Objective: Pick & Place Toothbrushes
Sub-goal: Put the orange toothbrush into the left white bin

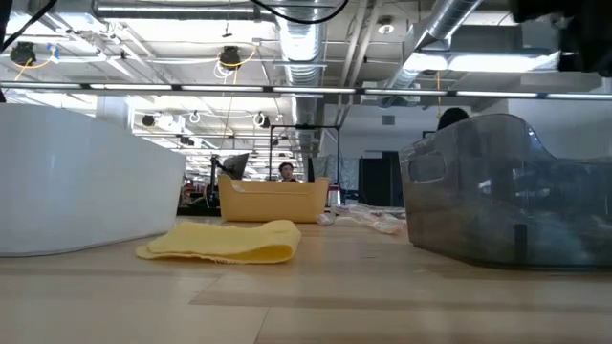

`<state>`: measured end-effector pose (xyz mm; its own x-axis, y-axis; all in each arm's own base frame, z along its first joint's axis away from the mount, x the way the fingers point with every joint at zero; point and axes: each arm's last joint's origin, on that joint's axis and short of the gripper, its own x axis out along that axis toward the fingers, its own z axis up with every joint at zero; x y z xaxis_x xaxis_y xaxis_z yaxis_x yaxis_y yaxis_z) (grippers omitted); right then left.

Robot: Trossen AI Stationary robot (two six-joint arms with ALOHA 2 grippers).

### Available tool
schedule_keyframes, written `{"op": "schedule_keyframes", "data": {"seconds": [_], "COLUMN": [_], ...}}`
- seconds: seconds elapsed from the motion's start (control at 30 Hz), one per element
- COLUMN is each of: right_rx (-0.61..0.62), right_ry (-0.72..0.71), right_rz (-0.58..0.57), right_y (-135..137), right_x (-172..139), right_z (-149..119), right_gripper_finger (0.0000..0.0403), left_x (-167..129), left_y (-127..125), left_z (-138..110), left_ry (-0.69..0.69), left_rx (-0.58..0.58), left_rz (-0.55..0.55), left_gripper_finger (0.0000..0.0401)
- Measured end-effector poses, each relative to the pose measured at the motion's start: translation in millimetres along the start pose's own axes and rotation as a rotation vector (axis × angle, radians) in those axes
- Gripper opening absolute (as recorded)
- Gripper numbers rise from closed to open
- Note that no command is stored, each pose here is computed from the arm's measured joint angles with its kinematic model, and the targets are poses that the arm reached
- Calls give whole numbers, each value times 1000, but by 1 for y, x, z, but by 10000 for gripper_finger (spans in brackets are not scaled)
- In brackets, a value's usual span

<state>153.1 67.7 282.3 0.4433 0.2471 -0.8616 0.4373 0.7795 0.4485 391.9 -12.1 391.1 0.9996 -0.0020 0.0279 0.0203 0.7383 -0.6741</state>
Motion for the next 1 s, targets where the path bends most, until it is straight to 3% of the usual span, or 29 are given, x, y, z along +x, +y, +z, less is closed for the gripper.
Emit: {"op": "schedule_keyframes", "data": {"seconds": [0.37,0.63,1.0], "right_rx": [146,287,370], "right_ry": [-387,-708,-1066], "right_rz": [225,436,613], "right_y": [-9,-19,-36], "right_x": [-19,-54,-89], "right_z": [62,94,129], "right_gripper_finger": [138,133,133], "left_x": [-10,-29,-39], "left_y": [60,105,118], "left_z": [60,102,113], "left_ry": [-27,43,104], "left_rx": [8,25,154], "left_rz": [17,-57,-136], "left_gripper_finger": [154,154,154]}}
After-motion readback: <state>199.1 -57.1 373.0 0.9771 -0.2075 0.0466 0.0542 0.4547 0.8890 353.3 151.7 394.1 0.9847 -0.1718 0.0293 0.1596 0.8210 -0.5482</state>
